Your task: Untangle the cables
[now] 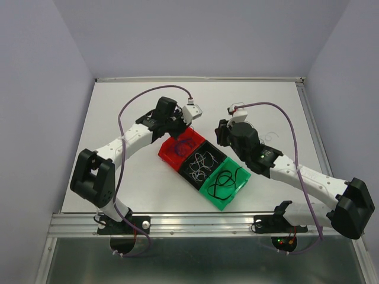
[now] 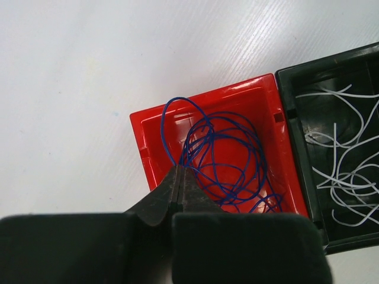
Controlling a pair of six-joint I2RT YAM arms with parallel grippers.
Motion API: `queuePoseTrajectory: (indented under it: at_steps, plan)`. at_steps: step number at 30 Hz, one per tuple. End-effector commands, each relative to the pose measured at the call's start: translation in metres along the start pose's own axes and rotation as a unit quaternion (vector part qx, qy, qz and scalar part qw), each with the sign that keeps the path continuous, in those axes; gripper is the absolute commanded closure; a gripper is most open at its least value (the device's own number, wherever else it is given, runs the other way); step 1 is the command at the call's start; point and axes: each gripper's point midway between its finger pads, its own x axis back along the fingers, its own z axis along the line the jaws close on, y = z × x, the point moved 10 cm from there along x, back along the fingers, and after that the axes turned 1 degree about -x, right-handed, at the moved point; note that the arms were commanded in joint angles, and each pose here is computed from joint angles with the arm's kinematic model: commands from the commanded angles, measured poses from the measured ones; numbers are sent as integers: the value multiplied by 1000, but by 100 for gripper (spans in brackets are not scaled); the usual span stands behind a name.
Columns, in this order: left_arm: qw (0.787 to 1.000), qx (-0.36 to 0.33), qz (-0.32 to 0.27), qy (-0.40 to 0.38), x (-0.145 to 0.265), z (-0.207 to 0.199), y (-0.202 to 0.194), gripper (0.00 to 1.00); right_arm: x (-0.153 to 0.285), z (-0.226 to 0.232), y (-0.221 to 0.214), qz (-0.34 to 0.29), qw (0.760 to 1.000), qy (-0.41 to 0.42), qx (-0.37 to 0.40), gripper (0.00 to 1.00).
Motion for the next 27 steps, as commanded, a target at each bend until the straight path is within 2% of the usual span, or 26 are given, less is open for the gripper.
queuePoseTrajectory:
  at_steps: [1,12,20,24,25,27]
  plan:
    - [1000,-14,-18,5,12,-4,0,100,1,-2,7,-26,1000,1,-17,62]
    - [1000,-15,8,9,5,-13,-29,100,1,-2,5,-24,1000,-1,-17,62]
    - [998,3,64,-17,-37,-19,-66,100,-2,-1,4,-20,1000,-2,-17,62]
    - [998,9,60,-14,-46,-18,-67,100,-7,-6,0,-15,999,-20,-21,62]
    - [998,10,59,-12,-46,-18,-68,100,-15,-19,2,-2,998,-43,-50,63]
    - [999,10,52,-7,-44,-17,-64,99,-27,-35,-5,49,995,-11,-87,63]
